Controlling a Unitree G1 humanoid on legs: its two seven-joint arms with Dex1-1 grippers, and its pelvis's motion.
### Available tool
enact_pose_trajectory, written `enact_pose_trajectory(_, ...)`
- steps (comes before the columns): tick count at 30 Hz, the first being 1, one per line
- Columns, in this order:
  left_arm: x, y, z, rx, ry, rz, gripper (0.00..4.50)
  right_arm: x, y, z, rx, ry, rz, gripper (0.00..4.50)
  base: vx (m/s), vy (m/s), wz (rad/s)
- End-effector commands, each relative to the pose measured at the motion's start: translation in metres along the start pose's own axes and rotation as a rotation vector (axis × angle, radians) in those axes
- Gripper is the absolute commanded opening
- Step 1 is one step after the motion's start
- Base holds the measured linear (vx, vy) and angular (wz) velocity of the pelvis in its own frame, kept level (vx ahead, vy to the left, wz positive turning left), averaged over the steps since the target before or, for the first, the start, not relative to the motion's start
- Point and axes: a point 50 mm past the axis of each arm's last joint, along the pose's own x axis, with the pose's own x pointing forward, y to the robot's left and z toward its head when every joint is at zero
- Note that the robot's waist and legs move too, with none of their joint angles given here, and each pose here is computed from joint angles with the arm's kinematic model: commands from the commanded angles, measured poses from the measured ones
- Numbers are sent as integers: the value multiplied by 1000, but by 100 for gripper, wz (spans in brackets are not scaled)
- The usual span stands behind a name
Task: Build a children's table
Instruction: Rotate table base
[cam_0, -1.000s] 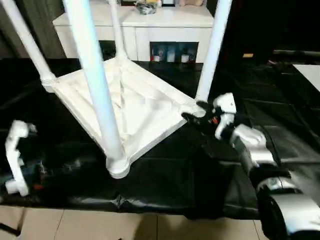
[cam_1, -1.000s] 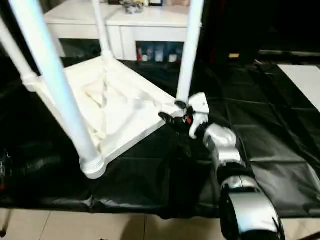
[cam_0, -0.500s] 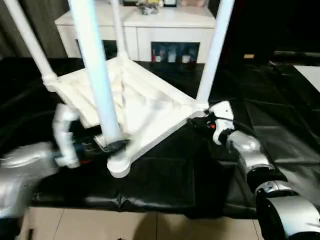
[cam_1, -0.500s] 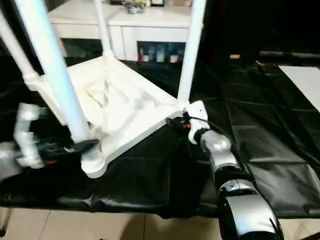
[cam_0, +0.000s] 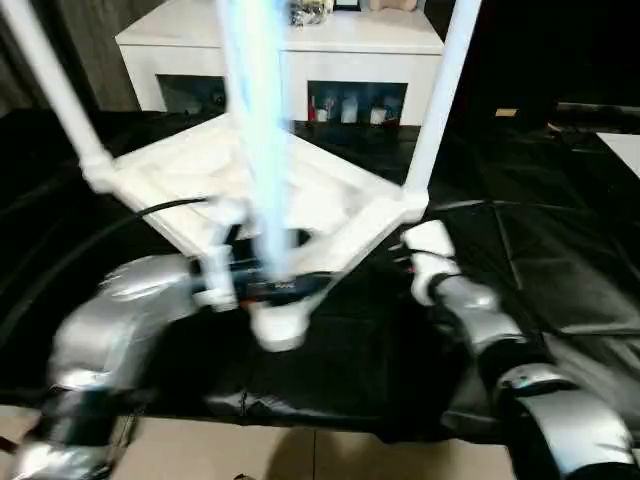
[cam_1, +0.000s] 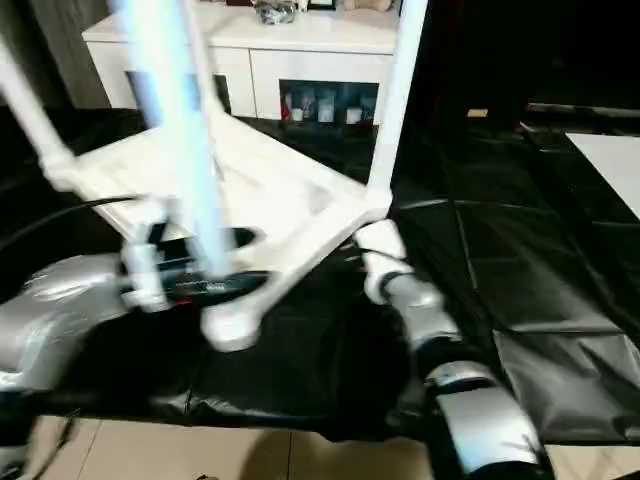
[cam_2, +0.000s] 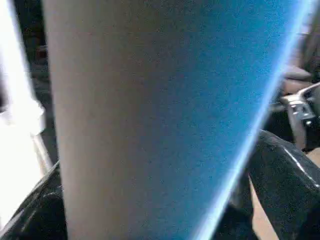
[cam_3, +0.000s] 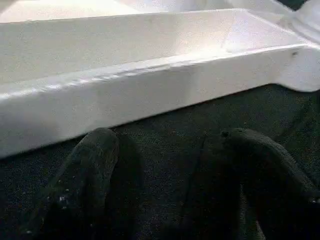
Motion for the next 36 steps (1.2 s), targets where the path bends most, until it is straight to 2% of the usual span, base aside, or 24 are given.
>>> enact_pose_trajectory(1, 20, -7, 9, 52, -10, -102, 442, 5, 4, 13, -12, -25, 12, 381, 0, 0, 0)
enact_pose_trajectory(6, 39, -7, 11, 69, -17, -143, 442, 6, 7, 15, -11, -37, 23, 381, 0, 0, 0)
enact_pose_trajectory(12, 58, 1, 13, 105, -37, -93, 442, 5, 9, 12, -12, -40, 36, 381, 0, 0, 0)
enact_pose_trajectory(15, 66, 17, 8, 159, 1, 52, 442, 3, 7, 8, -7, -34, 32, 381, 0, 0, 0)
enact_pose_trajectory(20, 67, 39, 0, 245, 76, 251, 442, 1, 1, 6, 0, -32, 14, 381, 0, 0, 0)
enact_pose_trajectory(23, 66, 49, 3, 267, 60, 347, 442, -1, -5, 5, 4, -36, -1, 381, 0, 0, 0)
enact_pose_trajectory(27, 66, 47, 6, 240, 7, 308, 442, -4, -11, 5, 12, -41, -20, 381, 0, 0, 0)
enact_pose_trajectory(32, 66, 37, 7, 223, -93, 204, 442, -9, -27, 12, 36, -95, -44, 381, 0, 0, 0)
enact_pose_trajectory(35, 59, 26, 1, 196, -83, 90, 442, -14, -35, 19, 37, -143, -13, 381, 0, 0, 0)
enact_pose_trajectory(36, 54, 21, -6, 176, -34, 20, 442, -17, -38, 21, 25, -160, 16, 381, 0, 0, 0)
